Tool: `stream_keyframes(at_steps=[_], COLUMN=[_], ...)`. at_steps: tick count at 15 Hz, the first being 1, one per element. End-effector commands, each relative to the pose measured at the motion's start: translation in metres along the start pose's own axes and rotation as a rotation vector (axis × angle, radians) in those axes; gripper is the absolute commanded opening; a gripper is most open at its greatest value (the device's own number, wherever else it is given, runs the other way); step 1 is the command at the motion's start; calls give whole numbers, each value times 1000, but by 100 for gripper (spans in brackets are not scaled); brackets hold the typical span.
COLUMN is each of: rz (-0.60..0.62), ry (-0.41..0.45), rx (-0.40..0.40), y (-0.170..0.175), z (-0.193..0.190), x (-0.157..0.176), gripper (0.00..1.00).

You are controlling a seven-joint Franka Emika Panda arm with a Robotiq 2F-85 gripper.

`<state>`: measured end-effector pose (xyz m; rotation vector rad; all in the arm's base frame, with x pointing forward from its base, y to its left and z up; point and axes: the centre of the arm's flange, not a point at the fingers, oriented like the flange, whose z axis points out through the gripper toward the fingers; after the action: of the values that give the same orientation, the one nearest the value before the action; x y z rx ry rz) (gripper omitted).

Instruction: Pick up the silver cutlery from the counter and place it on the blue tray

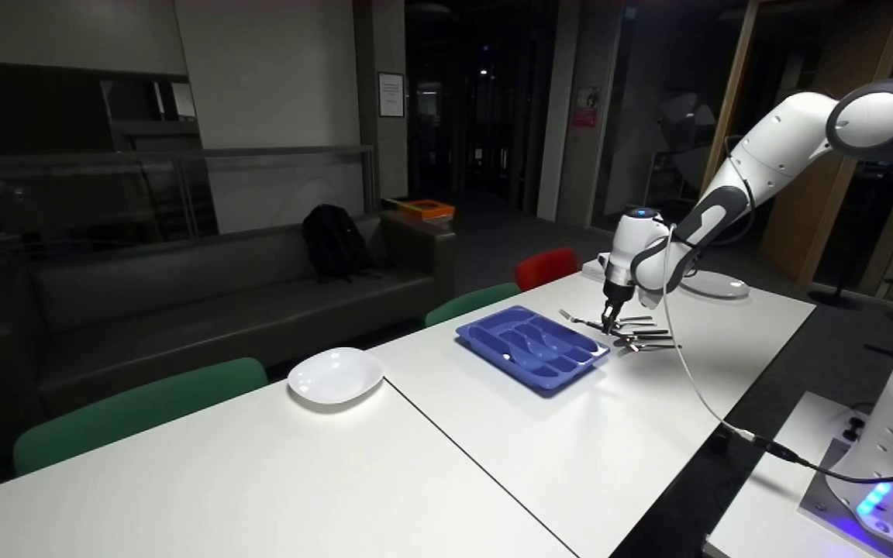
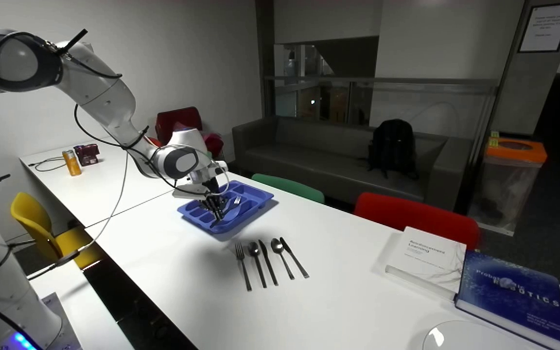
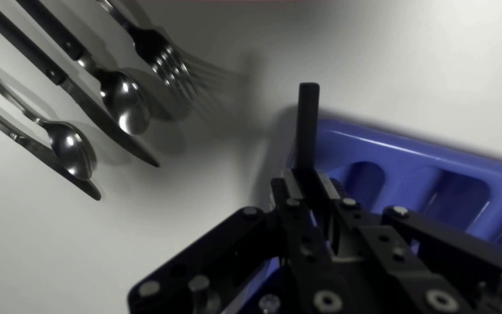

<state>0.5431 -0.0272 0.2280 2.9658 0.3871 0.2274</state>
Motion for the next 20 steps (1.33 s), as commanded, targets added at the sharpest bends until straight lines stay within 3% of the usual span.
stream_keyframes(at_steps=[1,11,20], rz=[23,138,212], ry=[29,76,69], rx=[-12,1,22], y=[-8,-7,-6], z=[6,15,24], x=[17,45,55], gripper=[3,3,3])
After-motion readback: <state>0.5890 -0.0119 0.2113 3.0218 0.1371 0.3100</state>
